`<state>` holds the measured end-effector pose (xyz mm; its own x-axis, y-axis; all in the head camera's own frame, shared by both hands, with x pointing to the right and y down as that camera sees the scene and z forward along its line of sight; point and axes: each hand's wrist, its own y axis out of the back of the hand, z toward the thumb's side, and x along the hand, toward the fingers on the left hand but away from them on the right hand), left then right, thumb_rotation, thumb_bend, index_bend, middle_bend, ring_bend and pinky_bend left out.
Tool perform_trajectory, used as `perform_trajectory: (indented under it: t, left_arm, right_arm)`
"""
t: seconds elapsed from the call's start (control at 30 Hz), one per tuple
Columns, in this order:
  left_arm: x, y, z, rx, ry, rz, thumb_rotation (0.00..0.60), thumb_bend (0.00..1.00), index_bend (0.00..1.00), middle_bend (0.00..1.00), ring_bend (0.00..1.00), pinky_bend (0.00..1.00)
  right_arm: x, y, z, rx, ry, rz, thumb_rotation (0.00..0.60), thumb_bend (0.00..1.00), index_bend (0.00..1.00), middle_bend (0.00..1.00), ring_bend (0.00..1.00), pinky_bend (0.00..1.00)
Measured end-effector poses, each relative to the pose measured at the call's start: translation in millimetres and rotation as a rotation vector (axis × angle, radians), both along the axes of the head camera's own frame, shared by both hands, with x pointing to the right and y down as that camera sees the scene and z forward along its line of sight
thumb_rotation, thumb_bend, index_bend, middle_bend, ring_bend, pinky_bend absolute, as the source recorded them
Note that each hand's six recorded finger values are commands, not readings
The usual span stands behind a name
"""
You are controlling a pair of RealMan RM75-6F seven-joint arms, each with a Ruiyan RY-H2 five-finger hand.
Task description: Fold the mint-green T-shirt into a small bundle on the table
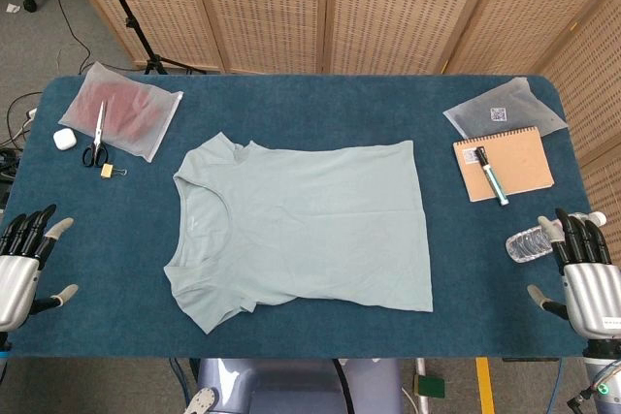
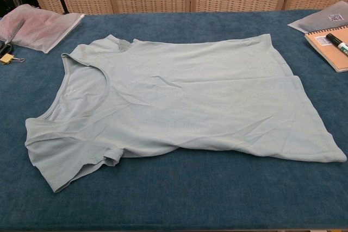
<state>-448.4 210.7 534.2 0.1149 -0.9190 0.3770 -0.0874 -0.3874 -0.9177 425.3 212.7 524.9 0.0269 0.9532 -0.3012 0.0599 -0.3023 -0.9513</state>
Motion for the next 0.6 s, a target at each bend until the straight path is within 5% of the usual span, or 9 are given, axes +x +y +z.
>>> perform_trajectory:
  t: [0.3, 0.6]
  left_arm:
    - [-1, 0, 1, -0.005, -0.002, -0.002, 0.600, 0.00, 0.00, 0.00, 0.00, 0.00]
    - [0, -2, 3, -0.012, 0.001, -0.006, 0.600, 0.00, 0.00, 0.00, 0.00, 0.00]
  right_arm:
    - [-3, 0, 1, 0.006, -0.026, -0.014, 0.600, 0.00, 0.08, 0.00, 0.00, 0.00]
    - [-16, 2, 11, -0.044, -0.071, -0.115, 0.600, 0.00, 0.21, 0.00, 0.00, 0.00]
